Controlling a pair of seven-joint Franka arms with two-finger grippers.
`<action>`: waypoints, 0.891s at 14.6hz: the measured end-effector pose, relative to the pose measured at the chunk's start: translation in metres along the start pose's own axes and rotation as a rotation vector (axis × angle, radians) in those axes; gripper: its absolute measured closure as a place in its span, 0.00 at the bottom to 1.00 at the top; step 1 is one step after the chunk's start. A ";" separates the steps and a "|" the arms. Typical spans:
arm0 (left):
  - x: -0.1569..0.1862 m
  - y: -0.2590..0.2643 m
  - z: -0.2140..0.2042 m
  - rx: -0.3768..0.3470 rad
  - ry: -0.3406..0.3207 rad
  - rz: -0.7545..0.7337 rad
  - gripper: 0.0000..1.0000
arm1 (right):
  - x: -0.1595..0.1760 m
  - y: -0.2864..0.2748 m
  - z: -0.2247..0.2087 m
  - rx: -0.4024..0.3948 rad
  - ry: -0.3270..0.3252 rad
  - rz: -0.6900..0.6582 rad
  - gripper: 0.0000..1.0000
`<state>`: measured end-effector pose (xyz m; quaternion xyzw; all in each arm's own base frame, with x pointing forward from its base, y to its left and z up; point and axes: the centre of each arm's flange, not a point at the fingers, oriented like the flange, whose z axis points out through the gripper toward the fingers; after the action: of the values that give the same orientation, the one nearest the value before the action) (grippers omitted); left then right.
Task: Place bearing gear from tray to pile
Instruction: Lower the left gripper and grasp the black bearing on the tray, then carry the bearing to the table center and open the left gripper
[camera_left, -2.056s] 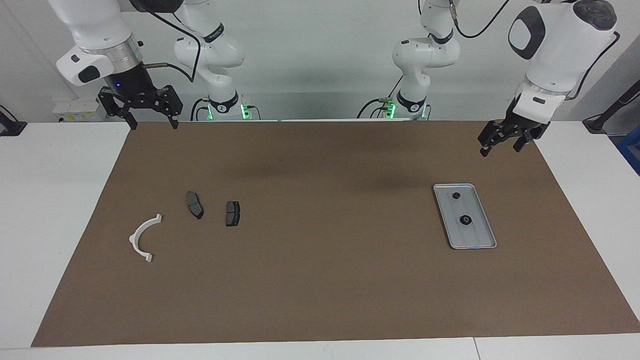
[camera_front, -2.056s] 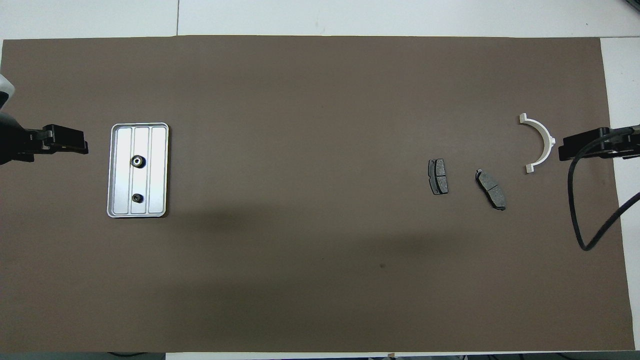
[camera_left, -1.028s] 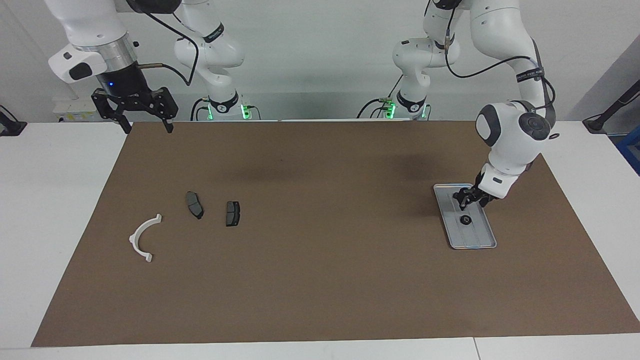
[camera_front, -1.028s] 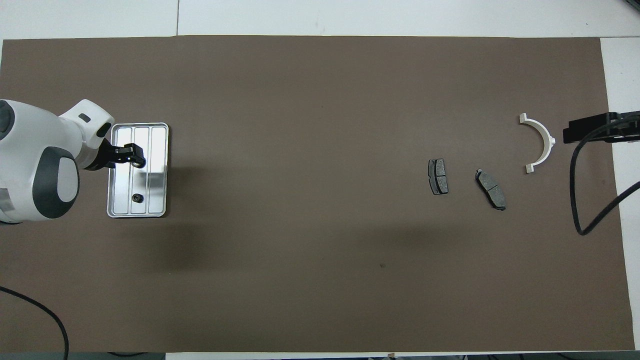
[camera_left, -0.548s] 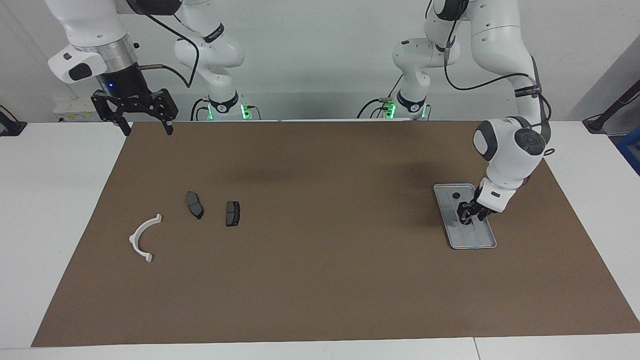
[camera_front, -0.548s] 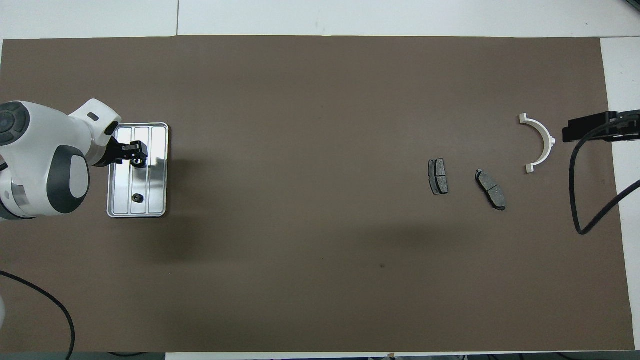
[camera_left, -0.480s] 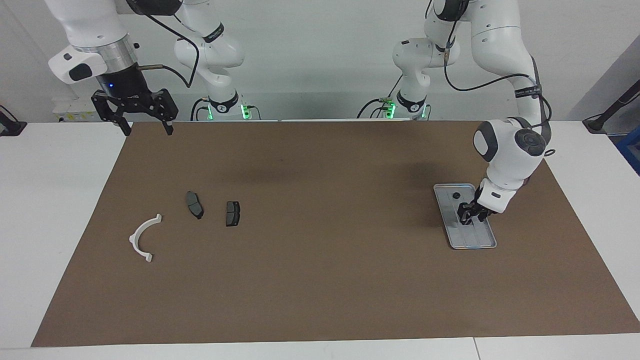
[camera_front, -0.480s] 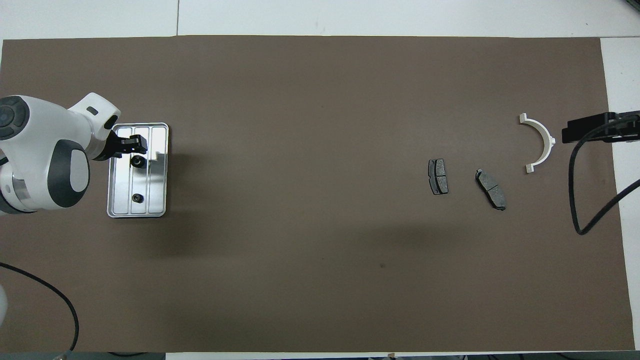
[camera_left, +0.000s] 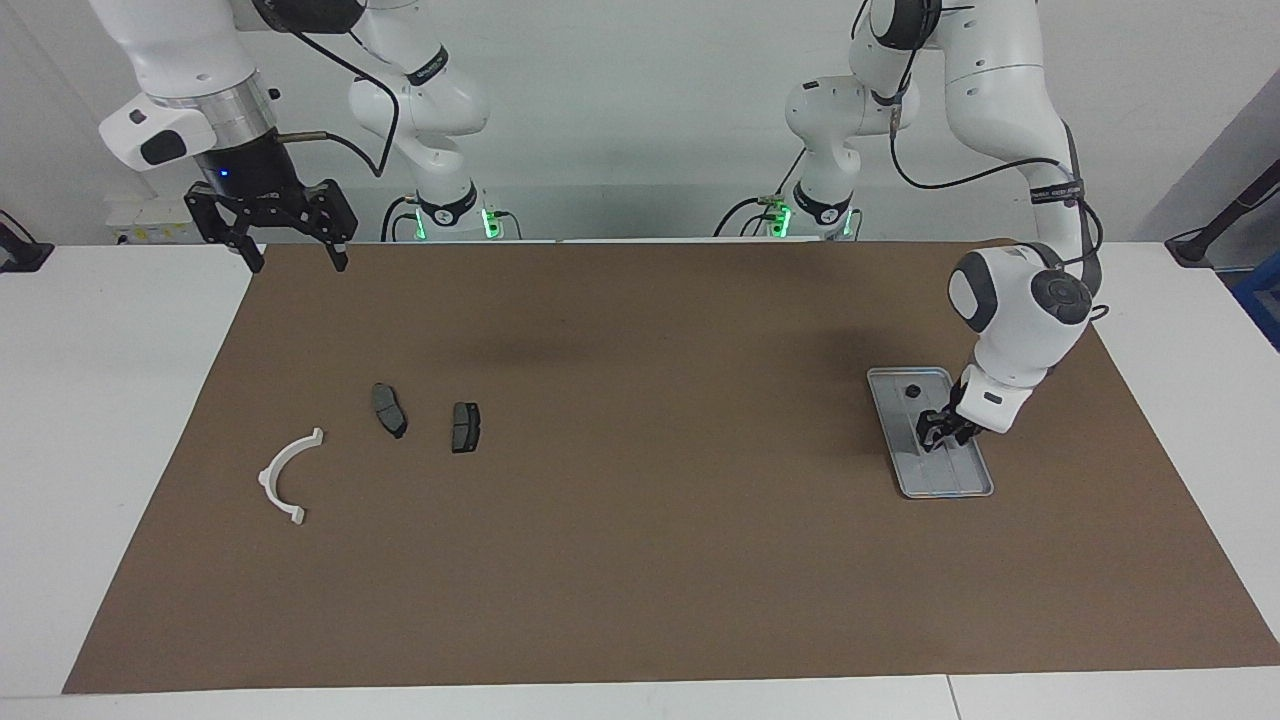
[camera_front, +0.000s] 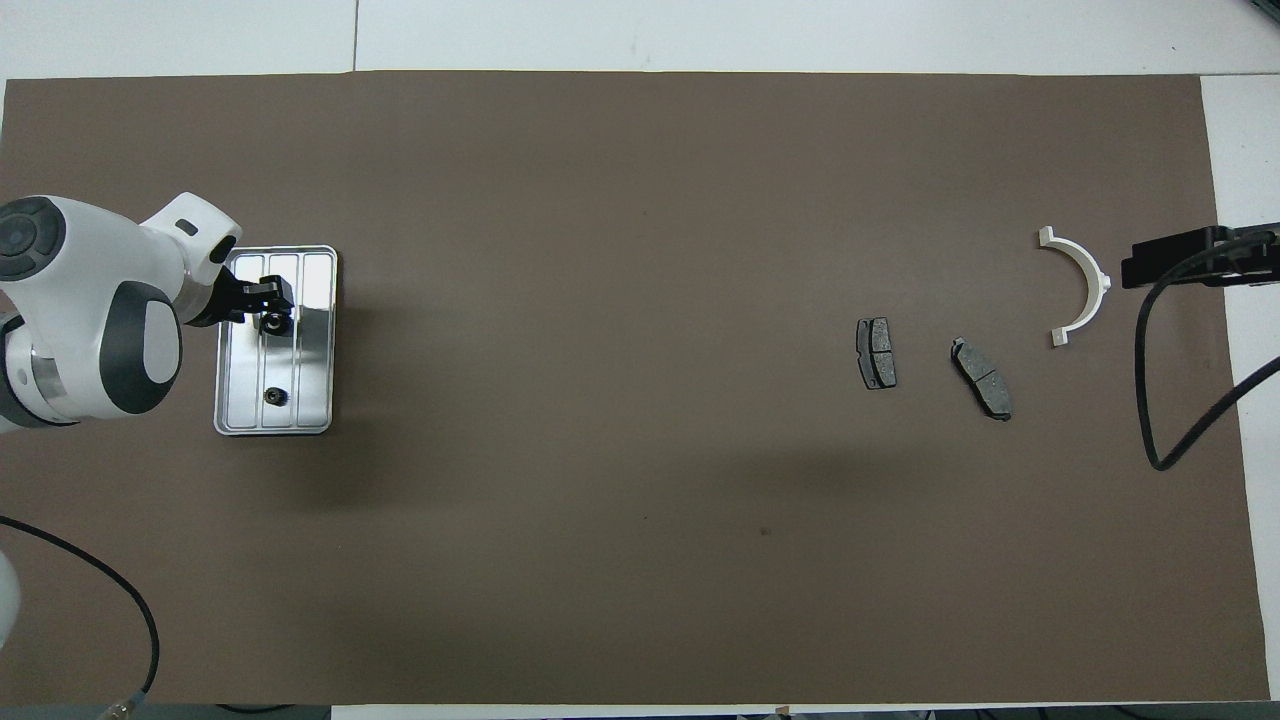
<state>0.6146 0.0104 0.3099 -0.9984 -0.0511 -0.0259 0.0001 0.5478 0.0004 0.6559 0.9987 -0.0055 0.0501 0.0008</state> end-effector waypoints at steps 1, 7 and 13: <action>0.000 0.000 0.000 0.000 0.003 0.000 0.40 | 0.000 0.000 0.000 0.000 0.000 0.000 0.00; -0.006 0.001 0.011 -0.001 0.003 0.003 0.40 | -0.001 0.000 -0.002 0.001 0.006 0.000 0.00; -0.006 0.005 0.010 -0.003 -0.003 0.008 0.66 | -0.001 -0.004 -0.004 0.012 0.012 -0.005 0.00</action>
<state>0.6091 0.0051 0.3001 -0.9986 -0.0470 -0.0242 -0.0012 0.5466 0.0046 0.6601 0.9984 -0.0029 0.0559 -0.0051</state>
